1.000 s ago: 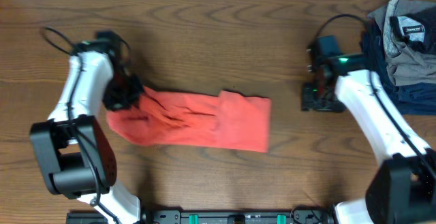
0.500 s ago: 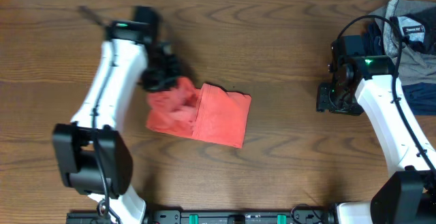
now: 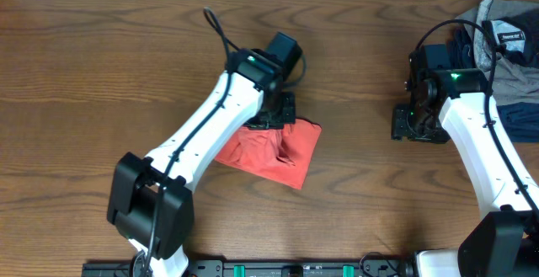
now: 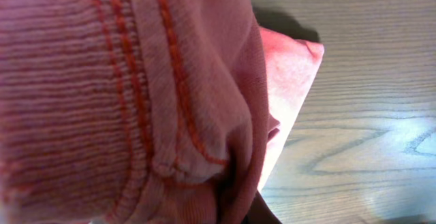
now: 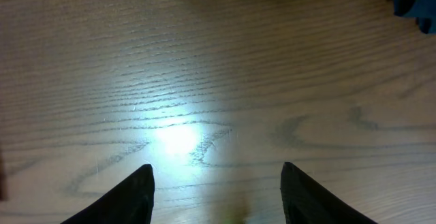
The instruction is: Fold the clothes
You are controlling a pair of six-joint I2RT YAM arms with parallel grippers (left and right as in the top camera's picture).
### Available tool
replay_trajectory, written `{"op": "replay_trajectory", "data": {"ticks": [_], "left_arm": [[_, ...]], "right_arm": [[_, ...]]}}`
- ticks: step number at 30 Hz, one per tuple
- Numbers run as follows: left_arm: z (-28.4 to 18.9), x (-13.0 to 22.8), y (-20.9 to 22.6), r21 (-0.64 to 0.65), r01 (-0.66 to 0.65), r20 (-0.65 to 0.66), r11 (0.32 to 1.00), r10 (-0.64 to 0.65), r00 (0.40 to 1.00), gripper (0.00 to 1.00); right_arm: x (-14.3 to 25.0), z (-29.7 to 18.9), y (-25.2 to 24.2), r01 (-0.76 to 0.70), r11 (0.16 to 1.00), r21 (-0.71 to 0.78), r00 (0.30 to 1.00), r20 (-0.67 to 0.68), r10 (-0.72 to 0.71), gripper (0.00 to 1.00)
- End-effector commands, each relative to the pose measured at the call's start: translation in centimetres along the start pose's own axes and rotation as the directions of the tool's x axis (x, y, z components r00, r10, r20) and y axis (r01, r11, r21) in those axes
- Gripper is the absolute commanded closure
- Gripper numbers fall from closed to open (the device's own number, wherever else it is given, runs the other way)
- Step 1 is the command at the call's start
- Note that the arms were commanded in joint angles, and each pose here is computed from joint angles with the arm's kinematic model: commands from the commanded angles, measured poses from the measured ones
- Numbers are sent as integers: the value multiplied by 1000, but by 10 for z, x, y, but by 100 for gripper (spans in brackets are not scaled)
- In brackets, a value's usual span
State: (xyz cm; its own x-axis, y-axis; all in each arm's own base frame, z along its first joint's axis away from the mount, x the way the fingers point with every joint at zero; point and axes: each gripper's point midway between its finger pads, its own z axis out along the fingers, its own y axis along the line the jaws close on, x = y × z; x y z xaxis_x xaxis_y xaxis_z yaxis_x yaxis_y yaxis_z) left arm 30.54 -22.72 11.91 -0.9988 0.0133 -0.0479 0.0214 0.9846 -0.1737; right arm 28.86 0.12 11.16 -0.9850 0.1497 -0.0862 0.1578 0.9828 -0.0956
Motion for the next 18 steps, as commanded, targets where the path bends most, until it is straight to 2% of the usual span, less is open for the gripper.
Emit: {"op": "replay_trajectory", "data": {"ticks": [1,4,5,6,8,11,14,16,18], "left_arm": [[5,2,-7,-14,6,8,1000,-6,1000,93],[5,5,-11,-13,-8,6,1000,8,1000,92],[6,7,-12,-13,-13,4,1000,13,1000,87],[6,9,-14,-11,-18,-2,1000,18,1000,73],[6,15,-22,27,-23,-30,999,24,999,59],[-3,23,-36,129,-68,-69,989,77,995,56],[-27,19,-30,154,-82,-38,985,89,995,56],[-48,11,-16,151,-68,16,986,66,998,56],[-70,-2,9,121,-23,96,992,11,995,55]], "right_arm": [[0,-1,-1,11,1000,-10,1000,3,-11,42],[0,-1,1,12,1000,-24,1000,1,-12,41],[0,-1,1,12,1000,-24,1000,1,-12,41],[0,-1,1,12,1000,-24,1000,1,-12,41],[1,-1,2,12,1000,-26,1000,0,-12,41],[1,-2,5,12,999,-48,1000,-2,-12,37],[-1,-2,18,26,993,-116,1000,5,-25,32],[-4,-7,42,112,964,-242,994,33,-107,32],[-6,-23,85,270,848,-456,963,125,-240,34]]}}
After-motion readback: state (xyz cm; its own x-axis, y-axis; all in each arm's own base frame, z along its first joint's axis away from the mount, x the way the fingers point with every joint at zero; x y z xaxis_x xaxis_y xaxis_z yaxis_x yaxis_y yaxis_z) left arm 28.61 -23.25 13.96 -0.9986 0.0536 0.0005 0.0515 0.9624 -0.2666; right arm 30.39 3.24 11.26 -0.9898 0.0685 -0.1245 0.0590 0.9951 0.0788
